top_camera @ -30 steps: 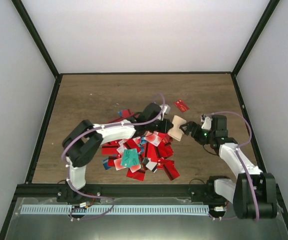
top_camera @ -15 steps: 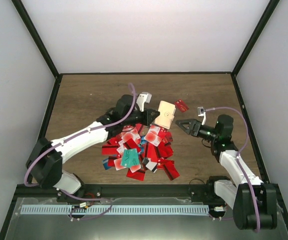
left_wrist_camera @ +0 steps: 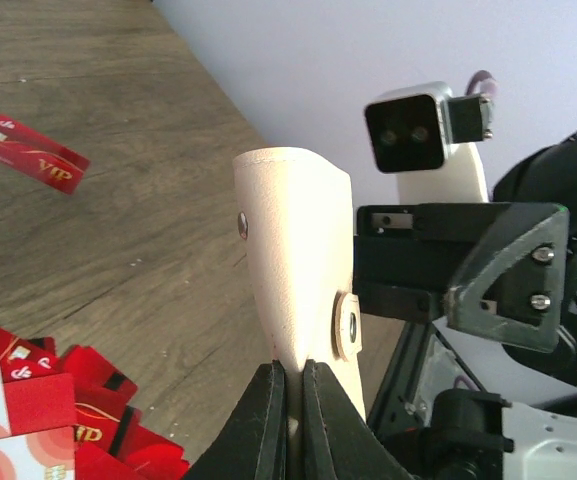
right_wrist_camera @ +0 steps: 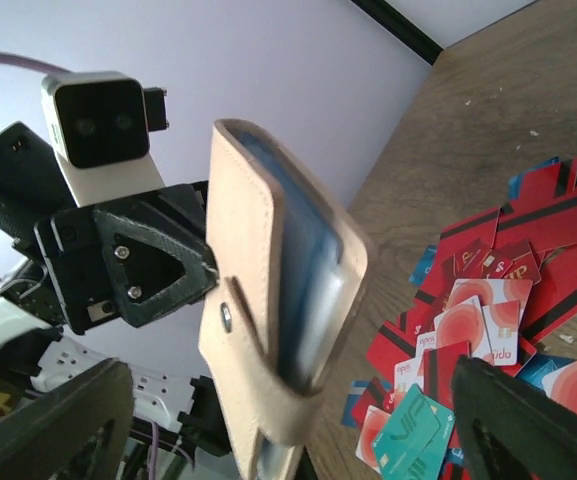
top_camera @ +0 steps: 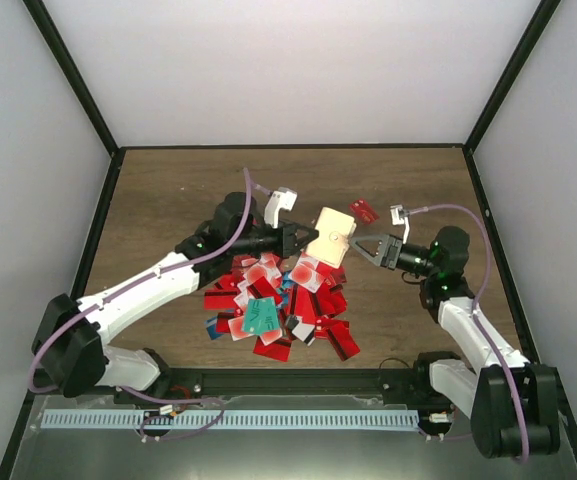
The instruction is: Put the credit cards into the card holder
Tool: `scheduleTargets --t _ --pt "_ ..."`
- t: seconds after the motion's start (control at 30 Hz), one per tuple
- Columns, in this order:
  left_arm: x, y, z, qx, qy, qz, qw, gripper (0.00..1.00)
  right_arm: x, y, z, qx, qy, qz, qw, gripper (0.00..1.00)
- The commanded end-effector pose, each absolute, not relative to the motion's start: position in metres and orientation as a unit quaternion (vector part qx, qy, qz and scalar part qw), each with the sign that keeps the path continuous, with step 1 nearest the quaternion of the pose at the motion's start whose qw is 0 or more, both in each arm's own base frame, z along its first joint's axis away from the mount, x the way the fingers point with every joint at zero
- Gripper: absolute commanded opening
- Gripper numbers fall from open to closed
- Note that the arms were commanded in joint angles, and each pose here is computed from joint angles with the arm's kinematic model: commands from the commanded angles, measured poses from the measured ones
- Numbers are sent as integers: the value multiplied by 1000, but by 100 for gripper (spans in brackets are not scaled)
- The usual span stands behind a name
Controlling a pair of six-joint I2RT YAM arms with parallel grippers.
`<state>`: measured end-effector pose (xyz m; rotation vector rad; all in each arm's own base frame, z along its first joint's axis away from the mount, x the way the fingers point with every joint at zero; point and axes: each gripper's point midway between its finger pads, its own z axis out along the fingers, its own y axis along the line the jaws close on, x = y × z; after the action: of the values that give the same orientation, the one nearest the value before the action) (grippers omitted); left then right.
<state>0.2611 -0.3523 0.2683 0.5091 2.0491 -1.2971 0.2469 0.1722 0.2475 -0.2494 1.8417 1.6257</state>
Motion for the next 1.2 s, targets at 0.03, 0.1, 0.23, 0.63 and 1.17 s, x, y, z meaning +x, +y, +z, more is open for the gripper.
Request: scheduleTargets --t 0.03,0.1,0.23,0.63,1.17 --pt "245 -355 285 220 750 -535 322 5 243 183 275 -134 681 637 334 83" --pt "242 -355 285 223 745 -541 320 5 242 188 279 -141 677 643 329 78" --pt "238 -356 283 227 741 -549 313 5 239 195 286 -154 670 650 324 64" --pt "218 -339 291 231 727 -560 324 18 226 201 302 -189 658 654 323 17" --pt "162 -304 317 295 639 -638 312 79 176 221 345 -359 581 659 316 1"
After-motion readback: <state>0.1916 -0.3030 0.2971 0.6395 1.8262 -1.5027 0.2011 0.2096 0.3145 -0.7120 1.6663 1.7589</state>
